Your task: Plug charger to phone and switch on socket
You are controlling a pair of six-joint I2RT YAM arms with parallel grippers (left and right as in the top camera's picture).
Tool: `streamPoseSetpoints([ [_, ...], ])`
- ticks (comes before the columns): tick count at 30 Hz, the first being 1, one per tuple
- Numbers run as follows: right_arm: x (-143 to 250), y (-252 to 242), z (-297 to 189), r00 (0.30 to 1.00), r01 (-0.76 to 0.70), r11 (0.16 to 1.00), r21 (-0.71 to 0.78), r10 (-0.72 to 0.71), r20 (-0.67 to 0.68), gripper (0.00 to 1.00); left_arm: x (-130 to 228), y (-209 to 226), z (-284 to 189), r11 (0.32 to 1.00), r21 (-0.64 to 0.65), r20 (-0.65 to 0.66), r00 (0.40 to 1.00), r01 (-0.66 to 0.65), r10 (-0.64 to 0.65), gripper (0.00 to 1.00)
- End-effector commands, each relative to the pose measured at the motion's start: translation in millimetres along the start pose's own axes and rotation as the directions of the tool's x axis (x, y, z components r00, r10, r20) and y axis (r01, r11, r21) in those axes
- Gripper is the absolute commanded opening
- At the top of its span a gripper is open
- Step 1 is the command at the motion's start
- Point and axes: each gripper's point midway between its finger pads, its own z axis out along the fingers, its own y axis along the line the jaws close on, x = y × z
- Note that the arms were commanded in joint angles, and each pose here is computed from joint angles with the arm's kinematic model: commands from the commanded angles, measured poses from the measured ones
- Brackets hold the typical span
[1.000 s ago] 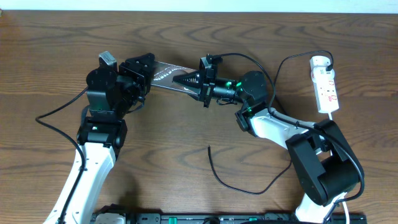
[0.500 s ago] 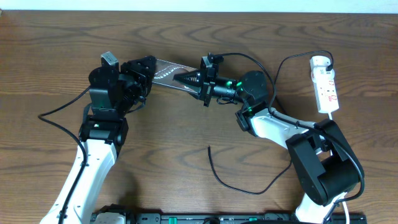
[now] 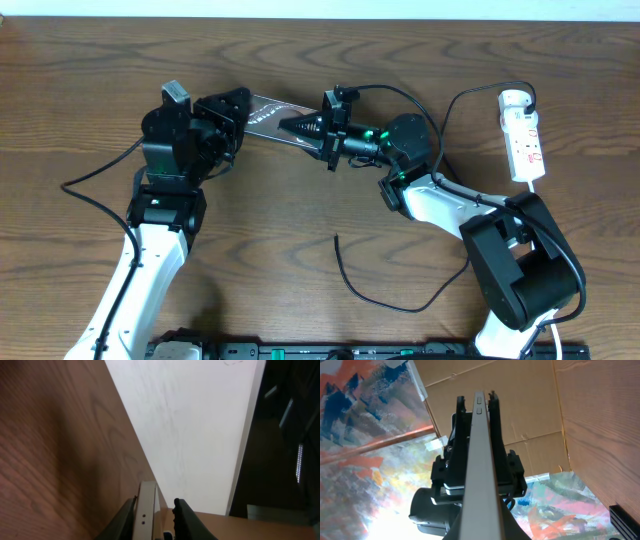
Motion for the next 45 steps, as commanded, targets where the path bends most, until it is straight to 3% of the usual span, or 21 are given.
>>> streamPoseSetpoints([
  [1, 15.1, 9.3, 8.0, 0.998, 0.047, 0.999, -0.014, -0.048, -0.047, 0.02, 1.1, 1.8, 1.7, 1.0, -0.001, -0.014, 1.0, -0.015, 0.015, 0.2],
  [13, 15.1, 9.3, 8.0, 0.998, 0.048, 0.999, -0.014, -0.048, -0.047, 0.02, 1.9, 1.6, 1.7, 1.0, 0.0, -0.018, 1.0, -0.015, 0.015, 0.12],
  [30, 17.4, 8.4, 9.8, 0.998, 0.046, 0.999, -0.012, -0.047, -0.053, 0.01, 1.9, 1.6, 1.7, 1.0, 0.0, -0.018, 1.0, -0.015, 0.015, 0.08],
  [38, 17.2, 8.2, 9.8, 0.998, 0.046, 0.999, -0.012, -0.046, -0.052, 0.09, 1.8, 1.6, 1.7, 1.0, 0.0, -0.018, 1.0, -0.015, 0.015, 0.07],
  [41, 17.3, 8.2, 9.8, 0.998, 0.046, 0.999, -0.012, -0.047, -0.053, 0.16, 1.8, 1.6, 1.7, 1.0, 0.0, -0.018, 1.0, -0.015, 0.015, 0.07],
  [45, 17.4, 8.3, 9.8, 0.997, 0.046, 0.999, -0.012, -0.047, -0.053, 0.35, 1.9, 1.6, 1.7, 1.0, 0.0, -0.018, 1.0, -0.015, 0.015, 0.07],
])
